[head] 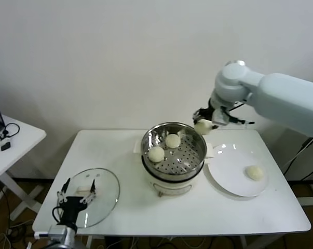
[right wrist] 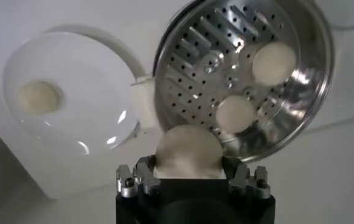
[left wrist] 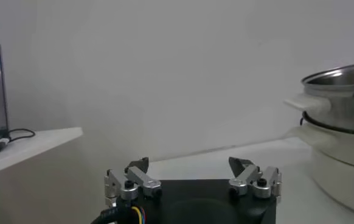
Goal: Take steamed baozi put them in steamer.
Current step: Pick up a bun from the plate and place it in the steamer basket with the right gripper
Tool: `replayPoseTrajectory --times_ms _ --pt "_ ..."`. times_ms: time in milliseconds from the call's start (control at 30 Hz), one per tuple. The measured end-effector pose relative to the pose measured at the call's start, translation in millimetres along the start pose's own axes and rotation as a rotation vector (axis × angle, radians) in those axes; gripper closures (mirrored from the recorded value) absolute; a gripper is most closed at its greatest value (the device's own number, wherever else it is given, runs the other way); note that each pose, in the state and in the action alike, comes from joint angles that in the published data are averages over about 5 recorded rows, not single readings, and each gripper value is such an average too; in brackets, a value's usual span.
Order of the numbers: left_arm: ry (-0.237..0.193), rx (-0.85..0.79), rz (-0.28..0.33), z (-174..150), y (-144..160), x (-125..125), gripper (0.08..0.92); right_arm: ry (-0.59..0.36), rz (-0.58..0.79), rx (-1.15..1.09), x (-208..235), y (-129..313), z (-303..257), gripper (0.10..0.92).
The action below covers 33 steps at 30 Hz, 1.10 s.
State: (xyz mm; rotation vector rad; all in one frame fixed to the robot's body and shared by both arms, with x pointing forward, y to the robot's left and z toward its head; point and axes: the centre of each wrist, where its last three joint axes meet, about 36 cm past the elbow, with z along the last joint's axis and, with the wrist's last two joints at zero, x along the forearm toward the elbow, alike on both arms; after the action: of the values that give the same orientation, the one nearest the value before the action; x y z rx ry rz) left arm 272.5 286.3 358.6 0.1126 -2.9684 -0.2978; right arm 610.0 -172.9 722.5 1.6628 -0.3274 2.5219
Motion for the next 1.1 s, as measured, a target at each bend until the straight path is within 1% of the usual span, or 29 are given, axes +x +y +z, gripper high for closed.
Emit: replayPoseTrajectory --times_ms 200,400,733,1100 --pt "0.009 -0.001 -0.006 2.0 2.2 2.0 0.177 -0.049 0.003 0.114 -30.9 -37.5 -30.3 0.316" --pt "0.020 0.005 -0.013 2.7 4.0 2.3 0.177 -0.112 -0.001 0.180 -61.9 -57.3 -56.1 0.311" --pt "0.036 0.006 -0.012 6.0 4.1 3.8 0.177 -0.176 -0.010 0.269 -96.9 -75.9 -84.0 0.318" --pt "0.041 0.010 -0.012 6.4 3.4 2.5 0.177 -0.205 -0.016 0.327 -112.0 -79.3 -98.9 0.317"
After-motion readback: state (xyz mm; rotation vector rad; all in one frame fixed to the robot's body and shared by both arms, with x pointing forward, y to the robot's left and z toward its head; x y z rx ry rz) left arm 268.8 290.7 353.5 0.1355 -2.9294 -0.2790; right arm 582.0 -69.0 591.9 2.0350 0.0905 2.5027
